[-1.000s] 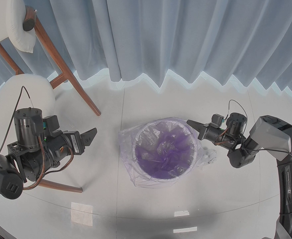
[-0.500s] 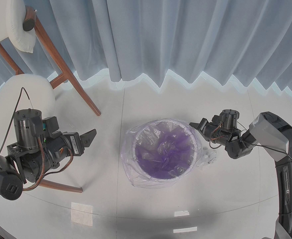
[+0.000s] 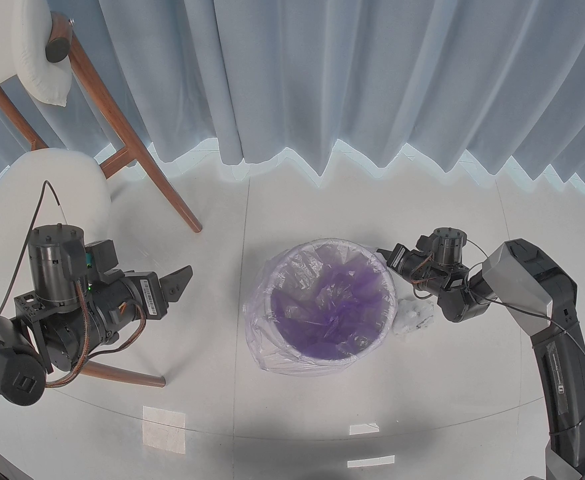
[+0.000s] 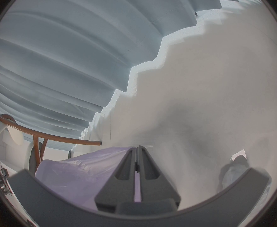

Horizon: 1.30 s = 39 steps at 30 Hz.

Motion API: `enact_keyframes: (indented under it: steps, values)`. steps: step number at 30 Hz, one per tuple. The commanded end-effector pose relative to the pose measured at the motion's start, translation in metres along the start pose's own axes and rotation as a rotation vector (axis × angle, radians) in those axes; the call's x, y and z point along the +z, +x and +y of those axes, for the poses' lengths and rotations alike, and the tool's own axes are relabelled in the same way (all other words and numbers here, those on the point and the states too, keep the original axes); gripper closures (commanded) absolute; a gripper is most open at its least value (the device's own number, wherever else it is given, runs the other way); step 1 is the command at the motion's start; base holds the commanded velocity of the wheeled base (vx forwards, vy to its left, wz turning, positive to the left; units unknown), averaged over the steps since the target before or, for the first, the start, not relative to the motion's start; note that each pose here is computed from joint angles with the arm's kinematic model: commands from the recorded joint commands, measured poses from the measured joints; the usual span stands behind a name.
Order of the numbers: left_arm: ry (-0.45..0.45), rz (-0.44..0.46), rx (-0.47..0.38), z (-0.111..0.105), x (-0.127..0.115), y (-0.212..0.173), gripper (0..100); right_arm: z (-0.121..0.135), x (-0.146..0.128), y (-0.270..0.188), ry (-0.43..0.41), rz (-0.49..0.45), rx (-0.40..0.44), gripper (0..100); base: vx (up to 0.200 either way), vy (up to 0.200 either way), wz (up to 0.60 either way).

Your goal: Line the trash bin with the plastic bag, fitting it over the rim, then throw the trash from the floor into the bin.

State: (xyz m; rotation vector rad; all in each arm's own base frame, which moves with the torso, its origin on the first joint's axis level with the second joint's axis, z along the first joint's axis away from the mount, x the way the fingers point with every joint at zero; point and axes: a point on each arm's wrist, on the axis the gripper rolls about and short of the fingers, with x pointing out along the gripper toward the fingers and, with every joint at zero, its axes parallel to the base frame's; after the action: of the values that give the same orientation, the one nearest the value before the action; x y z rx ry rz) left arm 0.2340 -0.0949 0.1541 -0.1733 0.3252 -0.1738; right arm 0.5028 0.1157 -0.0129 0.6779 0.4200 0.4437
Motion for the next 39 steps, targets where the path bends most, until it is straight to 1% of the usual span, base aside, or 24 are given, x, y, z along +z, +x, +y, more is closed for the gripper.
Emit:
enact_keyframes:
  steps: [1, 10, 11, 12, 13, 14, 16, 20, 21, 22, 23, 24, 25, 26, 27, 29, 33, 35, 36, 37, 39]
  values:
    - [0.003, 0.010, 0.002, 0.001, -0.003, -0.001, 0, -0.004, -0.006, 0.006, -0.003, 0.001, 0.005, 100, 0.000, 0.000, 0.00]
    - [-0.003, 0.012, -0.001, 0.001, -0.003, -0.001, 0, -0.009, -0.011, 0.008, -0.005, -0.004, 0.004, 100, 0.000, 0.000, 0.00]
    - [-0.004, 0.016, -0.008, 0.001, -0.003, 0.000, 0, -0.011, -0.008, 0.006, -0.006, -0.026, -0.006, 0, 0.000, 0.000, 0.00]
    - [-0.003, 0.019, -0.015, 0.000, -0.004, 0.001, 0, -0.011, -0.006, 0.005, -0.007, -0.037, -0.013, 0, 0.000, 0.000, 0.00]
    - [-0.004, 0.022, -0.031, -0.001, -0.003, 0.001, 0, -0.013, 0.000, 0.003, -0.010, -0.071, -0.025, 0, 0.000, 0.000, 0.00]
    - [-0.004, 0.028, -0.047, -0.001, -0.004, 0.002, 0, -0.014, 0.008, 0.000, -0.013, -0.113, -0.038, 0, 0.000, 0.000, 0.00]
    - [-0.003, 0.043, -0.073, -0.002, -0.005, 0.005, 0, -0.009, 0.026, -0.011, -0.019, -0.172, -0.041, 0, 0.000, 0.000, 0.00]
    - [-0.004, 0.047, -0.143, -0.007, -0.004, 0.012, 0, -0.002, 0.062, -0.049, -0.013, -0.227, -0.071, 0, 0.000, 0.000, 0.00]
    - [-0.004, 0.047, -0.143, -0.007, -0.004, 0.012, 0, -0.002, 0.062, -0.049, -0.013, -0.227, -0.071, 0, 0.000, 0.000, 0.00]
    - [0.000, 0.060, -0.152, -0.010, -0.006, 0.021, 0, -0.005, 0.078, -0.071, -0.007, -0.258, -0.108, 0, 0.000, 0.000, 0.00]
    - [0.001, 0.064, -0.148, -0.012, -0.006, 0.027, 0, -0.005, 0.085, -0.084, -0.002, -0.281, -0.129, 0, 0.000, 0.000, 0.00]
    - [0.003, 0.068, -0.145, -0.013, -0.007, 0.034, 0, -0.003, 0.091, -0.094, 0.001, -0.304, -0.147, 0, 0.000, 0.000, 0.00]
    - [0.003, 0.068, -0.145, -0.013, -0.007, 0.034, 0, -0.003, 0.091, -0.094, 0.001, -0.304, -0.147, 0, 0.000, 0.000, 0.00]
    - [0.007, 0.074, -0.139, -0.016, -0.007, 0.048, 0, 0.003, 0.096, -0.118, 0.015, -0.338, -0.167, 0, 0.000, 0.000, 0.00]
    - [0.008, 0.076, -0.137, -0.016, -0.007, 0.051, 0, 0.006, 0.096, -0.123, 0.020, -0.343, -0.165, 0, 0.000, 0.000, 0.00]
    - [0.014, 0.079, -0.116, -0.022, -0.010, 0.071, 0, 0.019, 0.086, -0.146, 0.046, -0.340, -0.159, 0, 0.000, 0.000, 0.00]
    - [0.034, 0.134, -0.085, -0.031, -0.038, 0.111, 0, 0.044, 0.063, -0.170, 0.029, -0.338, -0.109, 0, 0.000, 0.000, 0.00]
    - [0.037, 0.132, -0.100, -0.038, -0.050, 0.128, 0, 0.055, 0.051, -0.179, 0.021, -0.345, -0.097, 0, 0.000, 0.000, 0.00]
    - [0.037, 0.130, -0.102, -0.039, -0.052, 0.131, 0, 0.055, 0.050, -0.180, 0.021, -0.346, -0.098, 0, 0.000, 0.000, 0.00]
    - [0.037, 0.122, -0.111, -0.042, -0.059, 0.143, 0, 0.061, 0.040, -0.186, 0.020, -0.346, -0.103, 0, 0.000, 0.000, 0.00]
    - [0.037, 0.128, -0.114, -0.043, -0.067, 0.157, 0, 0.064, 0.031, -0.189, 0.019, -0.345, -0.102, 0, 0.000, 0.000, 0.00]
